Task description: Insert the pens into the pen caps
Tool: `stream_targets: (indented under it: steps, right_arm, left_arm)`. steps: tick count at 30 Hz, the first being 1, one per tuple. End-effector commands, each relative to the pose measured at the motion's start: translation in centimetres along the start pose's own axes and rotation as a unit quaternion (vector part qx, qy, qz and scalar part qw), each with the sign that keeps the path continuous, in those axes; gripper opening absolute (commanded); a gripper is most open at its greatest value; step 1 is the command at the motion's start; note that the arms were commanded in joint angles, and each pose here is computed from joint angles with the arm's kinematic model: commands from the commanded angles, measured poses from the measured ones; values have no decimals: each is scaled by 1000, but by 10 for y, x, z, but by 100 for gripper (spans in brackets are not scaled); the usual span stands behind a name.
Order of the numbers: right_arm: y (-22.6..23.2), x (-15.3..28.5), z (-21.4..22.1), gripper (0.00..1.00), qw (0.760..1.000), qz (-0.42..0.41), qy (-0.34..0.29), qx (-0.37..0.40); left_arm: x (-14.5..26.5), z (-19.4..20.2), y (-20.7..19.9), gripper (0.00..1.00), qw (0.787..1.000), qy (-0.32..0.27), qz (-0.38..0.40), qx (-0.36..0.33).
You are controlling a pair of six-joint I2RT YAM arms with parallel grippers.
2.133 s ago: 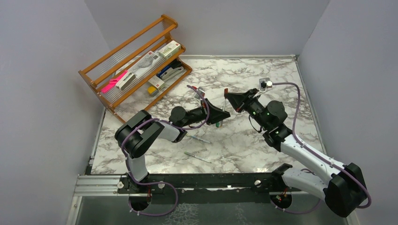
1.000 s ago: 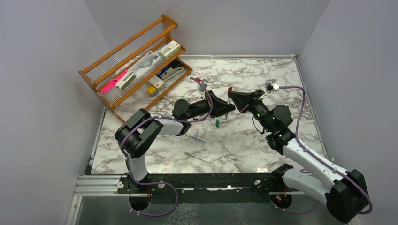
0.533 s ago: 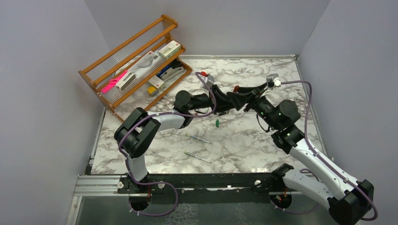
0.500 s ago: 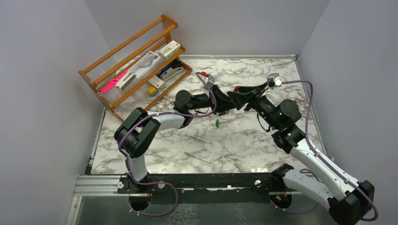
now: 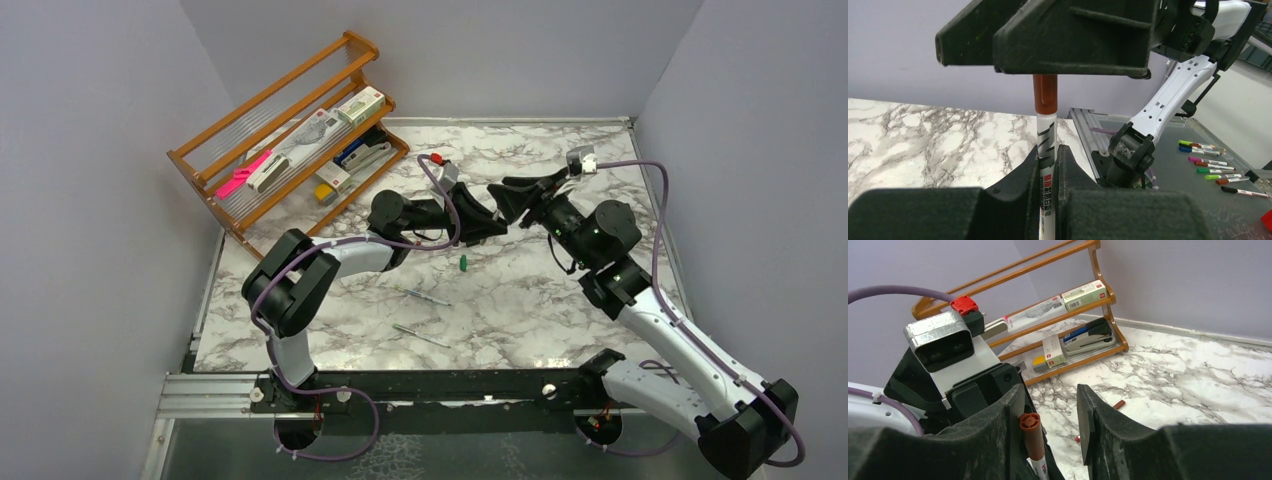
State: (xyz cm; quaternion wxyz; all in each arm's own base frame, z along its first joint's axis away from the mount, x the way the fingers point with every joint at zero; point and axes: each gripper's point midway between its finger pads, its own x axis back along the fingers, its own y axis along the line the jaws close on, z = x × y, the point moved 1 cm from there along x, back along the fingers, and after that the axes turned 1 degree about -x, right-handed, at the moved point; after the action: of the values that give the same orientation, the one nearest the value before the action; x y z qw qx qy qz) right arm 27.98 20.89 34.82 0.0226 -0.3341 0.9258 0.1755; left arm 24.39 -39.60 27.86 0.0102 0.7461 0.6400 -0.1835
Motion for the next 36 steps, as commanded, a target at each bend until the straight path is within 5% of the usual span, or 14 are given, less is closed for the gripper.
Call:
stream_targets:
  steps: [1,5,36]
  right_arm:
    - [0,0,0,37,1000,3,0,0]
    - [-1,3,3,3,1000,5,4,-1]
    - [-9,36,158,1,972,-24,200,-117]
  left_arm:
    - [-2,-28,-24,0,998,-25,42,-42]
    - [-3,-29,-23,0,998,-28,45,-39]
    - [-50,-120,-20,0,983,-86,113,-119]
